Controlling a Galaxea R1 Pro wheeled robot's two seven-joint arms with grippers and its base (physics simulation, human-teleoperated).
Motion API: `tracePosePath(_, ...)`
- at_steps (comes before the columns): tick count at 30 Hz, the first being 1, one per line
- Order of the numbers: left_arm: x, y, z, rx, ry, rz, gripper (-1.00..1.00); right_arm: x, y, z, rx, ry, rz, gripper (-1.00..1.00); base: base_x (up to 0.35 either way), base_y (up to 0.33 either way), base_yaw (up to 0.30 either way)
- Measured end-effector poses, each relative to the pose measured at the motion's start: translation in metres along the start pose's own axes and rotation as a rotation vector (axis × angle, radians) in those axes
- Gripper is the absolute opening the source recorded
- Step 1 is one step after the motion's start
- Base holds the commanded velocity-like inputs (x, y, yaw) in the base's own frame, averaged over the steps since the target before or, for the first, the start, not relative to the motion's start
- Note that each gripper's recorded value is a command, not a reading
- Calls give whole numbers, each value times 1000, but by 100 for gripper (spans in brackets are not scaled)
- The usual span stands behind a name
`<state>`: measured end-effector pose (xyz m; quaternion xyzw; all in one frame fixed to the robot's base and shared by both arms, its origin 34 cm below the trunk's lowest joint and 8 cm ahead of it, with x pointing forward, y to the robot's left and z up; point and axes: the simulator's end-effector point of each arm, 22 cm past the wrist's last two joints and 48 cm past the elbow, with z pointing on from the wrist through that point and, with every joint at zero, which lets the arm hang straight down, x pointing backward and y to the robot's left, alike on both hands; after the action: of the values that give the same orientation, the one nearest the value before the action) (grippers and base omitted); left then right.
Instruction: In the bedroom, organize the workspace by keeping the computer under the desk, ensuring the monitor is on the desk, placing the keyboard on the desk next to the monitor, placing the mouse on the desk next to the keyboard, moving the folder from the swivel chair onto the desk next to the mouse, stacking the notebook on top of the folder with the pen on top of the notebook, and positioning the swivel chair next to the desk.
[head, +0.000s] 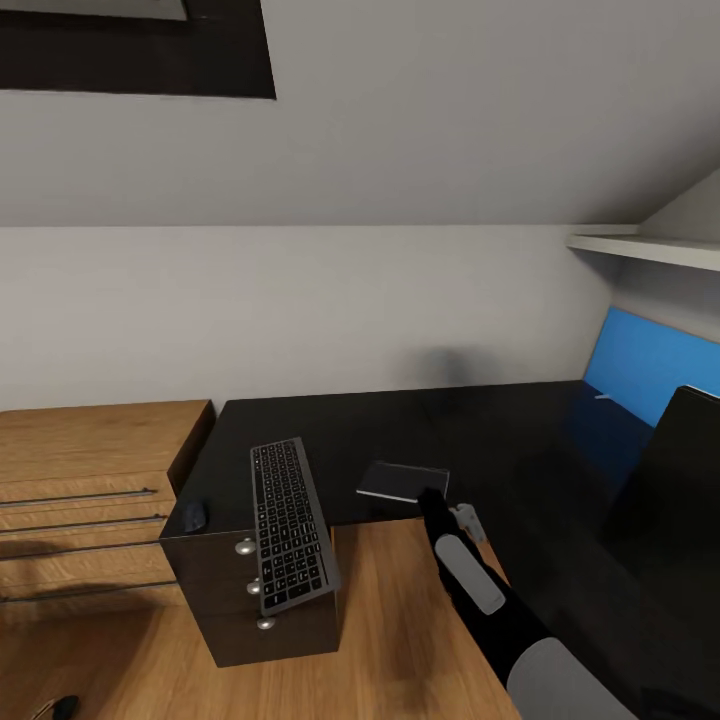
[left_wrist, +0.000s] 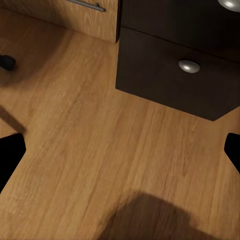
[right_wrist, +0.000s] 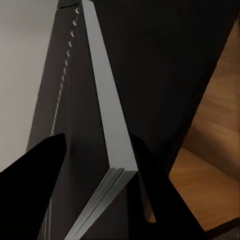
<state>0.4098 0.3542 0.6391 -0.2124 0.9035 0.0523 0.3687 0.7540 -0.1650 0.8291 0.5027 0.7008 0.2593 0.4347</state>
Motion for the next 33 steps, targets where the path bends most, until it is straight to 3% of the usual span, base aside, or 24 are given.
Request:
tracePosePath(7, 0, 0, 0, 1, 0, 0, 100, 12, -7, -1, 34, 47, 109, -100, 0, 0, 0)
tracePosePath(10, -1, -1, 0, 2, -1, 0, 100, 13, -7, -1, 37, 52, 121, -100, 0, 0, 0)
tracePosePath(19, -25, -11, -2, 22, -51, -14, 100, 12, -7, -1, 33, 50, 115, -100, 0, 0, 0)
tracePosePath(33, -13, -13, 13, 28, -57, -16, 100, 16, -24, 11, 28, 40, 99, -100, 0, 0, 0)
